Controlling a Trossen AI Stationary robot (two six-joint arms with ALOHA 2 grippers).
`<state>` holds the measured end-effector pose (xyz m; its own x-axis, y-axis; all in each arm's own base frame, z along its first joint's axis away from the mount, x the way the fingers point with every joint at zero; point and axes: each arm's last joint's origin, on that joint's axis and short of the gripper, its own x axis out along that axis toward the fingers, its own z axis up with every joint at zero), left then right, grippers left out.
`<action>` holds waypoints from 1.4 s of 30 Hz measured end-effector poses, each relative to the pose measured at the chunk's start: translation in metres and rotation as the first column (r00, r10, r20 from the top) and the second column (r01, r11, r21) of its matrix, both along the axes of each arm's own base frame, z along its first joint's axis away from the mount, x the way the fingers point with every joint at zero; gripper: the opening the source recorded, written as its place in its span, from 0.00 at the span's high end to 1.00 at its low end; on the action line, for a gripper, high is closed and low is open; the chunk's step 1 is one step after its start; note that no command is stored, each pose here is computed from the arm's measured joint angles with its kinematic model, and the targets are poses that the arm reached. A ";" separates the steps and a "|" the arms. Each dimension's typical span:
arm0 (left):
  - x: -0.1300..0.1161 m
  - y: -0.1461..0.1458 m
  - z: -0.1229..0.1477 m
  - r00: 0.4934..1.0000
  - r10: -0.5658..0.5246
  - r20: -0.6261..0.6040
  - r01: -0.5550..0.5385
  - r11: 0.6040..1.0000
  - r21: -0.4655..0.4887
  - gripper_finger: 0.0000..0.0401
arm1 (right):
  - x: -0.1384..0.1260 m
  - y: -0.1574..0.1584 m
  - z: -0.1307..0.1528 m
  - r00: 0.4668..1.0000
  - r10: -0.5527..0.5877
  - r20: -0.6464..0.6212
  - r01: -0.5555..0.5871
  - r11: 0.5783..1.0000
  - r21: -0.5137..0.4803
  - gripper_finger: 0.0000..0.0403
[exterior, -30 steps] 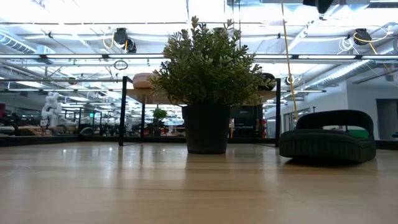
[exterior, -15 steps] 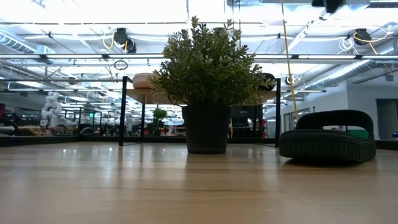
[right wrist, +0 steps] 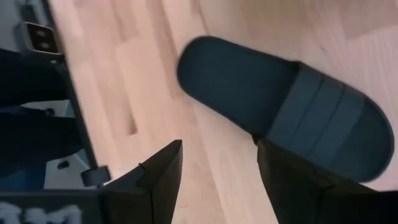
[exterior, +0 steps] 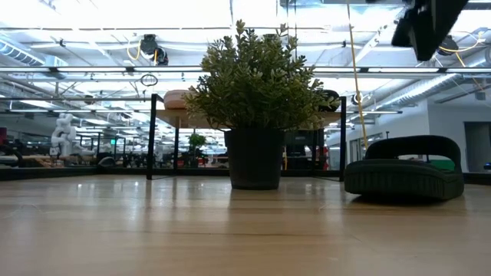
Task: Pick and place slides into the shelf
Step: Put the black slipper on the shelf
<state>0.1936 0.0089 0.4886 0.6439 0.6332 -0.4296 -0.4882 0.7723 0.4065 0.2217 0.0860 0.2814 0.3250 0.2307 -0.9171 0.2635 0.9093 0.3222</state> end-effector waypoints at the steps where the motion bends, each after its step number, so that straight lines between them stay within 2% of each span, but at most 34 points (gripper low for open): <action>1: 0.000 0.000 0.000 1.000 -0.001 -0.001 0.001 1.000 0.001 0.36 | -0.001 0.000 -0.004 1.000 -0.012 -0.011 0.012 1.000 -0.001 0.52; 6: 0.000 0.000 0.000 1.000 -0.006 -0.012 0.007 1.000 0.013 0.36 | 0.001 -0.001 -0.020 0.998 -0.045 -0.048 0.044 0.999 -0.024 0.56; 12: 0.000 0.000 0.000 1.000 -0.013 -0.022 0.013 1.000 0.024 0.36 | 0.016 0.004 -0.035 0.996 -0.039 -0.079 0.036 0.999 -0.031 0.59; 20: 0.000 0.000 0.000 0.999 -0.024 -0.040 0.026 0.999 0.041 0.36 | 0.020 0.003 -0.058 0.968 -0.057 -0.246 0.040 0.996 -0.076 0.59; 27: 0.000 0.000 0.000 0.997 -0.037 -0.062 0.041 0.997 0.062 0.36 | 0.026 0.001 -0.067 0.957 -0.110 -0.267 0.086 0.991 -0.100 0.59; 35: 0.000 0.000 0.000 0.996 -0.048 -0.080 0.054 0.995 0.078 0.36 | 0.026 -0.004 -0.068 0.935 -0.275 -0.226 0.222 0.946 -0.235 0.59; 42: 0.000 0.000 0.000 0.993 -0.059 -0.099 0.068 0.993 0.095 0.36 | 0.023 -0.003 -0.081 0.916 -0.318 -0.243 0.277 0.942 -0.189 0.59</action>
<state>0.1936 0.0090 0.4886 0.6429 0.6346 -0.4289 -0.3946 0.7543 0.5247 0.2446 0.0826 0.2002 0.0963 0.0168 -0.9952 0.5863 0.8070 0.0703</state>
